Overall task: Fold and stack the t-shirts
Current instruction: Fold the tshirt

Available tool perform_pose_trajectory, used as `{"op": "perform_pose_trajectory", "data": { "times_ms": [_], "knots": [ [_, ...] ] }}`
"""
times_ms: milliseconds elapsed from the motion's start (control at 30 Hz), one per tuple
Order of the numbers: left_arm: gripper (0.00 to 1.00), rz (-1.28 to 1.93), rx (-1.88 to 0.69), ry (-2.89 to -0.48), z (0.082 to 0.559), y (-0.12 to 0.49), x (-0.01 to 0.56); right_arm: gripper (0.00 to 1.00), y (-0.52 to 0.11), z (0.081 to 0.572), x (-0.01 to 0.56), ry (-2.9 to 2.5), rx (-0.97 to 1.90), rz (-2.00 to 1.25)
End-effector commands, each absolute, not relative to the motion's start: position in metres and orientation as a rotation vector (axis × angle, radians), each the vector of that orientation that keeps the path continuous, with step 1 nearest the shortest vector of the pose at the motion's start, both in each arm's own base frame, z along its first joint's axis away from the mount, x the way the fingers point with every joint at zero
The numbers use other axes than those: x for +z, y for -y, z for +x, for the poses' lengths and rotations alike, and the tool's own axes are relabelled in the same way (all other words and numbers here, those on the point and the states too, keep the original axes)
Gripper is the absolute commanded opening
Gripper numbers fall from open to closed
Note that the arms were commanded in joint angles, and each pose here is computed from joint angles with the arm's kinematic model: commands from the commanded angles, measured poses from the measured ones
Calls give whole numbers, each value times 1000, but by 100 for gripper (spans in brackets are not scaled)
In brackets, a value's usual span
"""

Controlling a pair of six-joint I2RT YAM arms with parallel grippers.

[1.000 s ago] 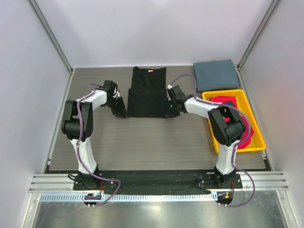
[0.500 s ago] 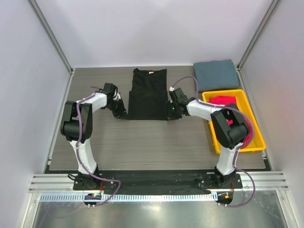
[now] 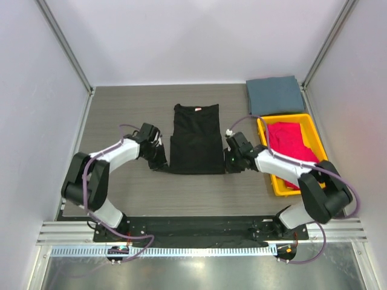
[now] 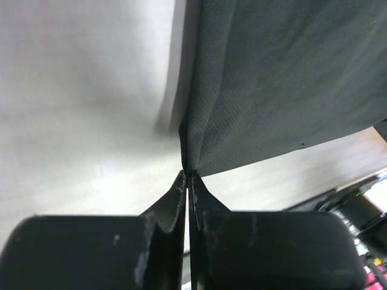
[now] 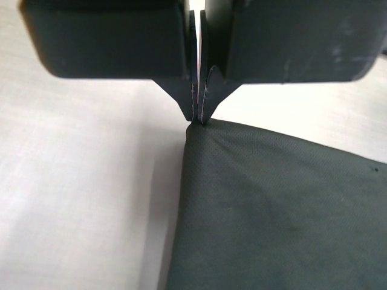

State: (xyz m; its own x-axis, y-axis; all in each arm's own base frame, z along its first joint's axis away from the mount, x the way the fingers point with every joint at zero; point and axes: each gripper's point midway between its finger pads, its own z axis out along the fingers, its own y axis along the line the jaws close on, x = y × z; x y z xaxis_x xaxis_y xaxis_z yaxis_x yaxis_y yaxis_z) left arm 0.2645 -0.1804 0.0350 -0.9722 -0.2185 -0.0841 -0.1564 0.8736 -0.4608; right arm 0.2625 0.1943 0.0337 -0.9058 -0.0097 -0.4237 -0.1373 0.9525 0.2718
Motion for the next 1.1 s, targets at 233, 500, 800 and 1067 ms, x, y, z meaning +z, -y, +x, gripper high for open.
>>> {"op": "perform_pose_trajectory", "data": {
  "times_ms": [233, 500, 800, 1067],
  "knots": [
    [0, -227, -647, -2798, 209, 181, 69, 1, -187, 186, 56, -2639, 398, -58],
    [0, -201, -684, -2791, 199, 187, 74, 1, -192, 183, 86, -2550, 467, -27],
    [0, -193, -579, -2730, 239, 189, 114, 1, -194, 204, 105, -2511, 384, -77],
    [0, -172, -551, -2652, 291, 203, 151, 1, -183, 251, 134, -2456, 333, -64]
  ]
}}
